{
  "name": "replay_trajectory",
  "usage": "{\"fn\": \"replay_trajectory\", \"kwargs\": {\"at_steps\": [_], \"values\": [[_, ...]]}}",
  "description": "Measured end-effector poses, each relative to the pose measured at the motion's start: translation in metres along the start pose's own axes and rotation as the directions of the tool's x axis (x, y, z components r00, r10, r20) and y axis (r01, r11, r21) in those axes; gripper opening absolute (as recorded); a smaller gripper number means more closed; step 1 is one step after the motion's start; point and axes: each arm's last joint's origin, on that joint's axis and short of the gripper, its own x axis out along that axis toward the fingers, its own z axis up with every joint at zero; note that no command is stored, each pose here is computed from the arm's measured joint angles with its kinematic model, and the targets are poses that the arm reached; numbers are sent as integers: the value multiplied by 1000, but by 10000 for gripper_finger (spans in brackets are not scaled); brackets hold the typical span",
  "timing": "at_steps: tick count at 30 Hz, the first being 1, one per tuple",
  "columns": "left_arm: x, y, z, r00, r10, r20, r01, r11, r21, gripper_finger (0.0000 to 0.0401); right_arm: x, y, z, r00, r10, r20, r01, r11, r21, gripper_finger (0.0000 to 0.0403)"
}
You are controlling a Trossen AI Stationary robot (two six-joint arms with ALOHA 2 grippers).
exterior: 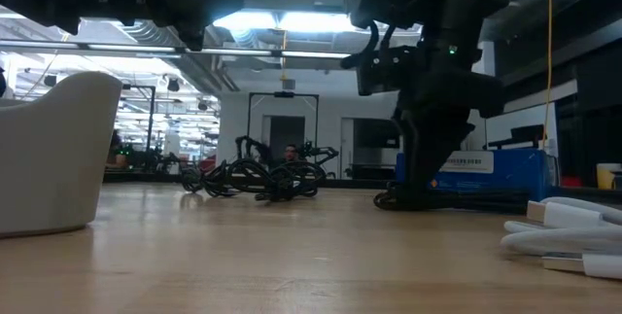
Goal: Pick and place USB-C Cables
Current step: Put the right black charger cable into the white bin
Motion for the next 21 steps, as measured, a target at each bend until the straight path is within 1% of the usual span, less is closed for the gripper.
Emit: {"fn": "replay_trajectory", "kwargs": {"at_steps": [2,8,16,21], "values": [[0,0,0,1000,0,0,0,1000,0,86,0,0,-1,1000,15,-15,-15,1000,9,159],[0,0,0,1000,1,-4,-1,1000,0,86,-1,5,-6,990,119,-81,-116,992,41,159],[0,0,0,1000,1,-5,-1,1000,0,86,-1,11,-8,987,135,-92,-133,991,29,159],[0,0,0,1000,1,-5,-1,1000,0,86,7,13,-9,986,131,-107,-129,991,27,159]]}}
